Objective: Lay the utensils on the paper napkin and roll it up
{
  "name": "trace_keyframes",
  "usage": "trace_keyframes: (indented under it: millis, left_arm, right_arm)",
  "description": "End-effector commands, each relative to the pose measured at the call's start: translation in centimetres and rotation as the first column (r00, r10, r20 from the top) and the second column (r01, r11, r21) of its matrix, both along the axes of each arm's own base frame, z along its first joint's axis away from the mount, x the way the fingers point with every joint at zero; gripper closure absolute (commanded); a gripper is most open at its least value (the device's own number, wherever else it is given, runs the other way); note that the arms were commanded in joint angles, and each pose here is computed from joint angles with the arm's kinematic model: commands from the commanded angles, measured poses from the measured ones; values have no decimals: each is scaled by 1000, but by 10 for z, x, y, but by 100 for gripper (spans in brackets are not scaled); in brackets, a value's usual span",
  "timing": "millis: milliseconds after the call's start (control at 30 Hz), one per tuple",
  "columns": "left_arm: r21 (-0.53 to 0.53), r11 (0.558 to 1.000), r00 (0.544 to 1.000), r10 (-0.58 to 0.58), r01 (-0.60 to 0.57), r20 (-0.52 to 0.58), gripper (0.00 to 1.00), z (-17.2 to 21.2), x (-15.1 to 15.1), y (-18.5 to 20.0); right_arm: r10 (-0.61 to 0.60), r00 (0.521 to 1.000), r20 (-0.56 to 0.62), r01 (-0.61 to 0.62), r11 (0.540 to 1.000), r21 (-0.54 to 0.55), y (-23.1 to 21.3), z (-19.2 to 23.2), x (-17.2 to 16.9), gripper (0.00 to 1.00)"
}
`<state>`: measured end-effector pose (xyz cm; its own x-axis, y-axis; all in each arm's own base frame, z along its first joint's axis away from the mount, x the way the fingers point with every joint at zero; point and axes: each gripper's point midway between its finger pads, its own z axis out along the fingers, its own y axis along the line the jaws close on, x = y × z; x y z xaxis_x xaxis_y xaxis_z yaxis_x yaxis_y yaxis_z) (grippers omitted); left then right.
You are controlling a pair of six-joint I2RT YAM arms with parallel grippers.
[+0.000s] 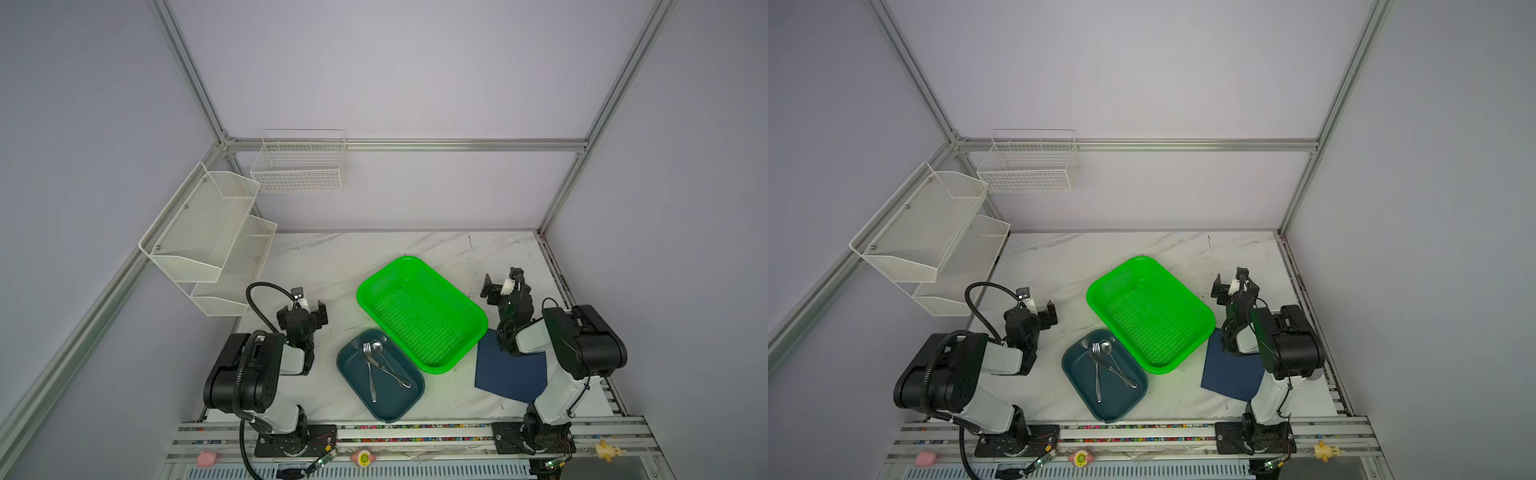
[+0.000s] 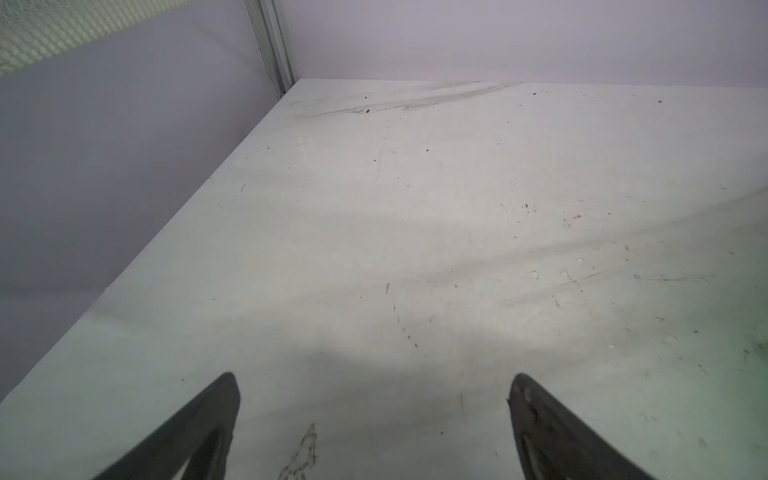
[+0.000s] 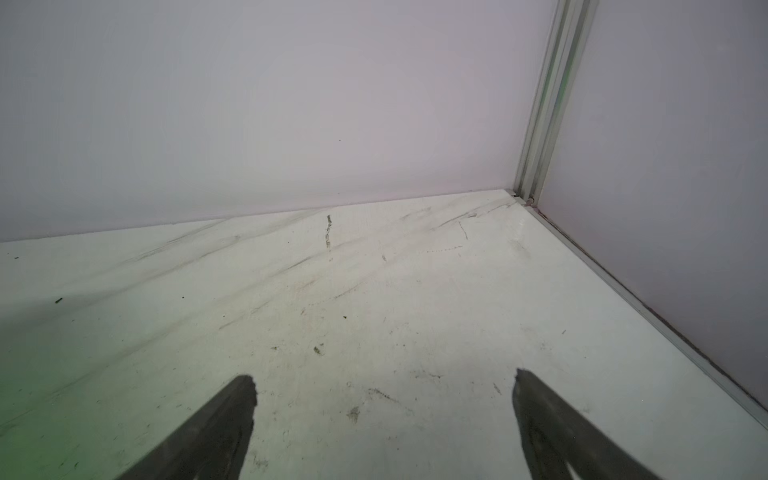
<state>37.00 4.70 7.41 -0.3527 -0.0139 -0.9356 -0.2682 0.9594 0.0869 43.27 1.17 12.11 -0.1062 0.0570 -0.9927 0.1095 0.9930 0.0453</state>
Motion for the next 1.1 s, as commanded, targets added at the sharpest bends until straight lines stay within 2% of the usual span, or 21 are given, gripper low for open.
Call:
trace_keyframes:
  millis: [0, 233, 333, 1067]
  left_arm:
    - [11, 1000, 991, 2, -3, 131, 0, 41, 25, 2]
    - [11, 1000, 991, 1, -3, 131, 0, 41, 25, 2]
    - [11, 1000, 991, 1, -3, 132, 0, 42, 26, 2]
    - [11, 1000, 991, 3, -4, 132, 0, 41, 25, 3]
  right_arm:
    - [4, 999, 53, -3, 1000, -22, 0, 14, 5, 3]
    - [35, 998, 52, -34, 999, -29, 5, 13, 5, 3]
    - [35, 999, 37, -35, 999, -1, 5, 10, 7, 3]
    - [13, 999, 46, -13, 1000, -12, -2, 13, 7, 3]
